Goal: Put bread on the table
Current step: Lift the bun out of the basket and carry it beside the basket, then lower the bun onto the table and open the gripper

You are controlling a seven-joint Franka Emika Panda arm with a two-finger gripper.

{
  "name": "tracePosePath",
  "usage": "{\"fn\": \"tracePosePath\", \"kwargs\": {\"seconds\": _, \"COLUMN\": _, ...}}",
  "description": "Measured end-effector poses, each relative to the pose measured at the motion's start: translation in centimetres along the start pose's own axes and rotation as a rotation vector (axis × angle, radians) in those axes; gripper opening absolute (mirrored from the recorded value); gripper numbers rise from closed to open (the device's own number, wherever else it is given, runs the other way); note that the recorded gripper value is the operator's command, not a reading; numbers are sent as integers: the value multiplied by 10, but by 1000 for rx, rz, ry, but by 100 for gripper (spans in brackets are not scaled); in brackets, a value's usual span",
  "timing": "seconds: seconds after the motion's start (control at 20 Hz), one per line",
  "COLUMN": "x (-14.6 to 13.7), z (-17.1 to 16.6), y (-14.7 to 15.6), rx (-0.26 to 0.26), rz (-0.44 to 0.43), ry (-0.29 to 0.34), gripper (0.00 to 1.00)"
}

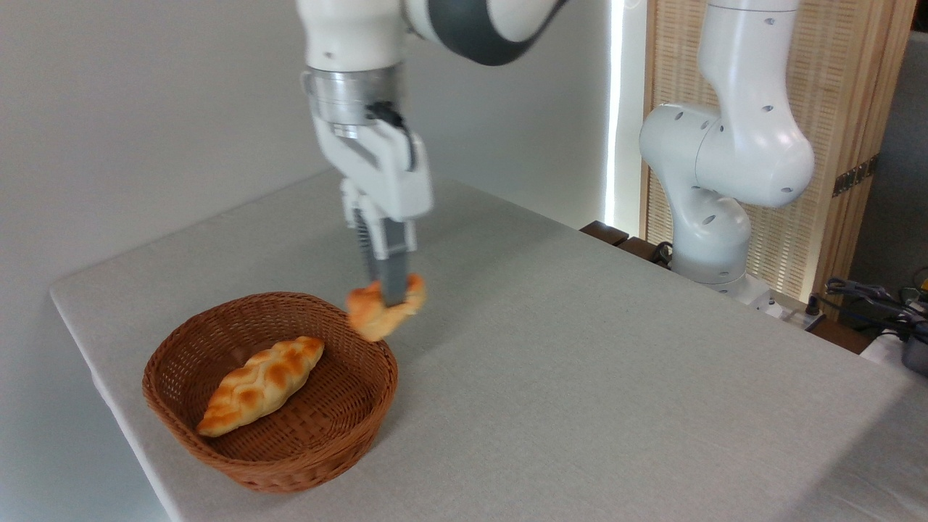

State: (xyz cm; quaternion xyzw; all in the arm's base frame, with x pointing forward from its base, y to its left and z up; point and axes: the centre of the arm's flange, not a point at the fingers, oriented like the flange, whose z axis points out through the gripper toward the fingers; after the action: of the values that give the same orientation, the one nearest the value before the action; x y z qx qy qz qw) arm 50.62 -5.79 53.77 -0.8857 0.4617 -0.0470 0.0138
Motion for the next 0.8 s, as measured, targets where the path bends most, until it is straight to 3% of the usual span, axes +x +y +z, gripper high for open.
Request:
{"fn": "tracePosePath", "kwargs": {"seconds": 0.05, "x": -12, "z": 9, "y": 11, "rx": -20, "rz": 3, "ry": -11, "gripper": 32}}
{"fn": "tracePosePath", "kwargs": {"seconds": 0.1, "x": -21, "z": 18, "y": 20, "rx": -42, "rz": 9, "ry": -21, "gripper": 57}}
{"fn": "tracePosePath", "kwargs": {"seconds": 0.2, "x": -34, "z": 41, "y": 39, "rx": -88, "rz": 31, "ry": -42, "gripper": 72}}
{"fn": "tracePosePath", "kwargs": {"seconds": 0.3, "x": -32, "z": 58, "y": 53, "rx": -117, "rz": 56, "ry": -61, "gripper": 94}}
{"fn": "tracePosePath", "kwargs": {"seconds": 0.35, "x": -30, "z": 65, "y": 57, "rx": -125, "rz": 65, "ry": -69, "gripper": 100}}
{"fn": "tracePosePath", "kwargs": {"seconds": 0.8, "x": -25, "z": 91, "y": 57, "rx": -161, "rz": 71, "ry": -105, "gripper": 100}}
